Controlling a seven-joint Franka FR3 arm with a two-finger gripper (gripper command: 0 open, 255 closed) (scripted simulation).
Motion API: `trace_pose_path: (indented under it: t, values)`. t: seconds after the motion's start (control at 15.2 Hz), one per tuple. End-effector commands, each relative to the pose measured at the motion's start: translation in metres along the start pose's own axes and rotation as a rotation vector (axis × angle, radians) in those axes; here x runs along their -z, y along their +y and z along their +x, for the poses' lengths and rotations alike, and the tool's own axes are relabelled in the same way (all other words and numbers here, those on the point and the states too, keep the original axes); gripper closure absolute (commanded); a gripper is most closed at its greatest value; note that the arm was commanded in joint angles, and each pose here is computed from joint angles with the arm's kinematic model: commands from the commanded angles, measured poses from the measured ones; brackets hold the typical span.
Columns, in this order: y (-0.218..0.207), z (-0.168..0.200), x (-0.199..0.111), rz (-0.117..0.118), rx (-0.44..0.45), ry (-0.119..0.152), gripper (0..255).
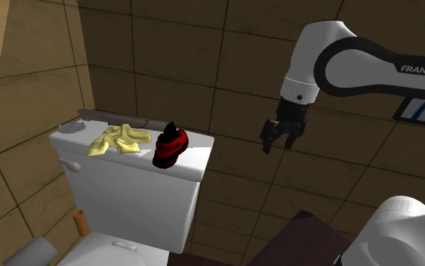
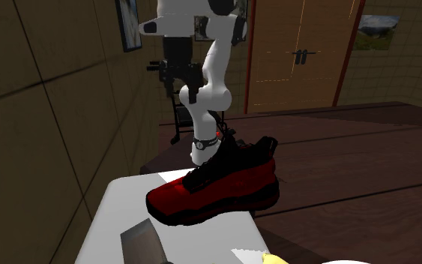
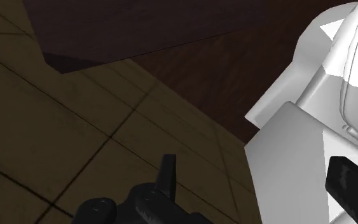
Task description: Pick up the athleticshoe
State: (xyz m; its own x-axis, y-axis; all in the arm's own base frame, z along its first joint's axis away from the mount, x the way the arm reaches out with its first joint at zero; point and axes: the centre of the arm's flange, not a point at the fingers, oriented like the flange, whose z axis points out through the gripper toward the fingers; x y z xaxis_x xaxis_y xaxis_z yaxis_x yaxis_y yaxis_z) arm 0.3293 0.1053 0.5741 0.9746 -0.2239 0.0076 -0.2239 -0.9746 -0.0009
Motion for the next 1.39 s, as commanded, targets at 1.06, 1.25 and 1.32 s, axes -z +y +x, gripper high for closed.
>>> trace_pose_path:
  t: [1.06, 1.25, 1.32]
  values:
    - [-0.207, 0.074, 0.022, 0.063, -0.396, 0.210, 0]
    - [-0.237, 0.093, 0.029, 0.073, -0.461, 0.245, 0]
    - [-0.247, 0.100, 0.031, 0.077, -0.483, 0.257, 0]
